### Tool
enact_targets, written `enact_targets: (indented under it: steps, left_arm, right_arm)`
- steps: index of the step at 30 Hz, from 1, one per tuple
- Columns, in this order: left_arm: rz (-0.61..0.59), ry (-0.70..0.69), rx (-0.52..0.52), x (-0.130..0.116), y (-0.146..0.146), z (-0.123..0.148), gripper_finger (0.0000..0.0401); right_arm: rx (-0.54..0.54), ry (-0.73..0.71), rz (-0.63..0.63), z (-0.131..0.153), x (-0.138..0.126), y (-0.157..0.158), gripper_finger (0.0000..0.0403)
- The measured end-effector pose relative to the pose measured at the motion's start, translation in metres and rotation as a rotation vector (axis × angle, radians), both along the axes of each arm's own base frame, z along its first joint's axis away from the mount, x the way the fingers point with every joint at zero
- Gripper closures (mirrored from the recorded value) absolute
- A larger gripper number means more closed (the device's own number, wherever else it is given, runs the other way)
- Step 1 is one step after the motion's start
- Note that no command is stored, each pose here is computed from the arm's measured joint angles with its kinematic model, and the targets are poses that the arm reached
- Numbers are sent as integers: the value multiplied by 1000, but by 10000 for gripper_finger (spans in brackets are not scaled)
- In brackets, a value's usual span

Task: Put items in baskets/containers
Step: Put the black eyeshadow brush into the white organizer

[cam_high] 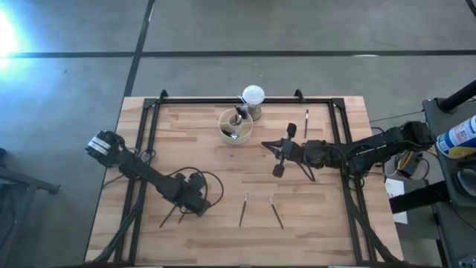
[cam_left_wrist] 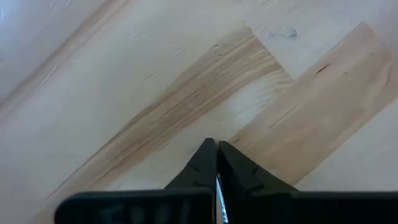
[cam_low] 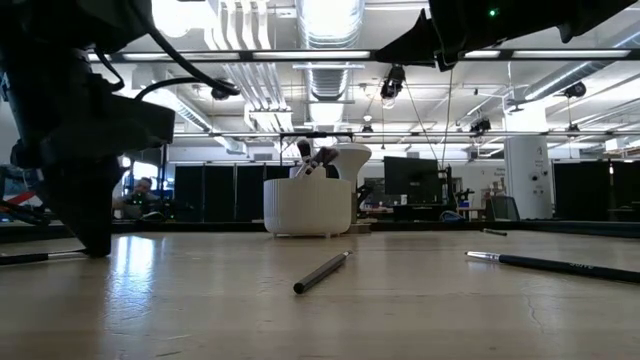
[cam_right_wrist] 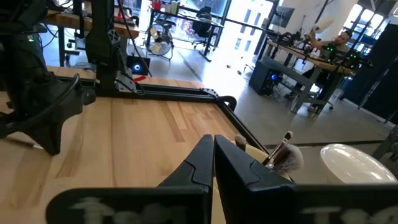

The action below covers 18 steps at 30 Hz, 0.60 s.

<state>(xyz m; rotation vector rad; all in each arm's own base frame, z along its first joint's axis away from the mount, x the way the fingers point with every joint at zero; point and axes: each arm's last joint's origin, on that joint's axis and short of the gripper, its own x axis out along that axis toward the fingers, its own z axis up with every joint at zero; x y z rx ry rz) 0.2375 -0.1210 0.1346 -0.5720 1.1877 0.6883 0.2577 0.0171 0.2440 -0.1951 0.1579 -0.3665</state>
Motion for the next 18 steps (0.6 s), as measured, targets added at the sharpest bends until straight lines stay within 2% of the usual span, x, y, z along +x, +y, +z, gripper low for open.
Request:
enact_targets:
  steps: [5, 13, 18]
  left_arm:
    - [-76, -51, 54, -2, 2, 11, 399]
    - [-149, -248, 286, -7, 13, 48, 401]
    - [-185, -455, 456, -3, 16, 74, 401]
  right_arm:
    - [0, 0, 0, 0, 0, 0, 394]
    - [0, 0, 0, 0, 0, 0, 394]
    - [0, 0, 0, 0, 0, 0, 394]
